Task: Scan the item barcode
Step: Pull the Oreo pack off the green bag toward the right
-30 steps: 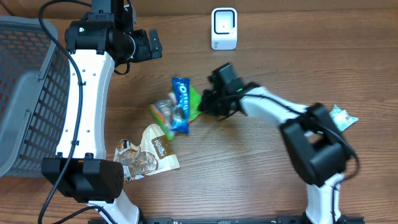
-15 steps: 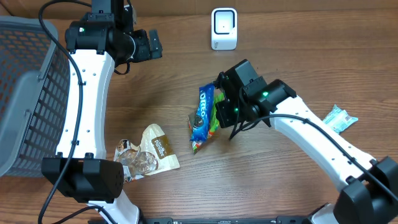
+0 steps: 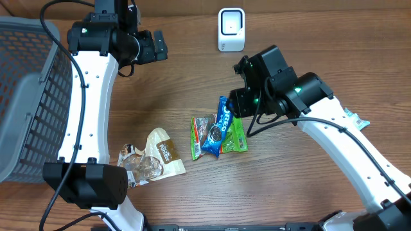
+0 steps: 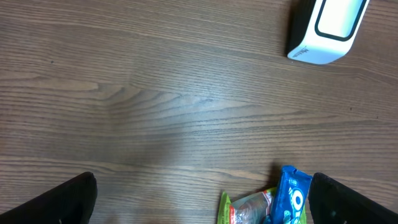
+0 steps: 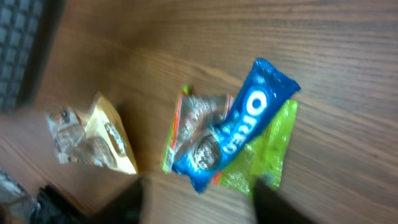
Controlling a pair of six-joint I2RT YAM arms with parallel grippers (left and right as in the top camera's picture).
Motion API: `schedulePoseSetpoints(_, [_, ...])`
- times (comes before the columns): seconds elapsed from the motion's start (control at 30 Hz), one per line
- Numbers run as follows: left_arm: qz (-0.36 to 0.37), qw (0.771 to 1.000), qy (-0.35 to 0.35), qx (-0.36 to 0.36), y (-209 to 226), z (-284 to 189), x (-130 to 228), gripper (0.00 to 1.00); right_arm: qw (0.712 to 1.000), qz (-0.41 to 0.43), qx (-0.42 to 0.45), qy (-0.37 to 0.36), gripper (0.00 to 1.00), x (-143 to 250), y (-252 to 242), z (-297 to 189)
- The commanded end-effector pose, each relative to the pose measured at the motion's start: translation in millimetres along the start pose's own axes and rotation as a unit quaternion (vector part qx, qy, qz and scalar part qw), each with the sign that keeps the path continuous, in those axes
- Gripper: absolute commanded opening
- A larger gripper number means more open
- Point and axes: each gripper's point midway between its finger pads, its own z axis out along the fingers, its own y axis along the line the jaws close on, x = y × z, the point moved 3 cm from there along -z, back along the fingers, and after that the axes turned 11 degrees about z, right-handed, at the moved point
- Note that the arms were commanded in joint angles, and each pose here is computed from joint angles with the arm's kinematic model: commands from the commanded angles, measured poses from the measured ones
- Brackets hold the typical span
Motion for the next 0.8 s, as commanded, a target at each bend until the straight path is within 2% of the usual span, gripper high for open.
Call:
schedulePoseSetpoints(0.0, [-0.003,1.0,-0.006,-0.002,-1.4,-2.4,-3.2,1.0,0.992,0.125,0.025,0.008,0.91,-7.2,-8.6,24.6])
schedulePoseSetpoints(0.03, [-0.003,1.0,-0.006,-0.002,-1.4,-2.4,-3.2,1.0,0.987,0.155,0.038,0.017,0.96,-5.7,-14.3,33.9])
schedulePoseSetpoints(0.1, [-0.003,1.0,-0.006,-0.002,-1.4,-2.4,-3.2,1.0,0.975,0.21,0.062,0.04,0.96,-0.2,-25.1,54.5])
schedulePoseSetpoints(0.13, [-0.003,1.0,-0.006,-0.002,-1.4,-2.4,-3.2,1.0,0.97,0.228,0.069,0.051,0.9,2.7,-28.3,63.0])
schedulePoseSetpoints(0.17, [-0.003,1.0,-0.006,-0.002,-1.4,-2.4,-3.2,1.0,0.966,0.239,0.074,0.064,0.79,6.6,-30.3,72.7])
schedulePoseSetpoints(0.2, [-0.003,1.0,-0.006,-0.002,-1.4,-2.4,-3.2,1.0,0.965,0.239,0.076,0.074,0.59,9.9,-29.9,79.7])
schedulePoseSetpoints(0.27, [-0.003,1.0,-0.006,-0.002,-1.4,-2.4,-3.2,1.0,0.964,0.234,0.086,0.094,0.34,19.8,-28.8,94.9])
schedulePoseSetpoints(0.33, [-0.003,1.0,-0.006,-0.002,-1.4,-2.4,-3.2,1.0,0.963,0.225,0.096,0.11,0.36,29.8,-25.9,107.8])
schedulePoseSetpoints(0.43, [-0.003,1.0,-0.006,-0.002,-1.4,-2.4,-3.2,1.0,0.951,0.235,0.148,0.133,0.48,52.1,-35.0,133.7])
schedulePoseSetpoints(0.6, [-0.003,1.0,-0.006,-0.002,-1.4,-2.4,-3.2,1.0,0.943,0.235,0.17,0.16,0.49,66.9,-42.1,152.8])
schedulePoseSetpoints(0.67, [-0.003,1.0,-0.006,-0.002,-1.4,-2.4,-3.2,1.0,0.944,0.235,0.17,0.16,0.43,66.6,-42.2,152.9])
schedulePoseSetpoints(0.77, [-0.003,1.0,-0.006,-0.002,-1.4,-2.4,-3.2,1.0,0.945,0.229,0.168,0.163,0.1,67.4,-41.9,152.7])
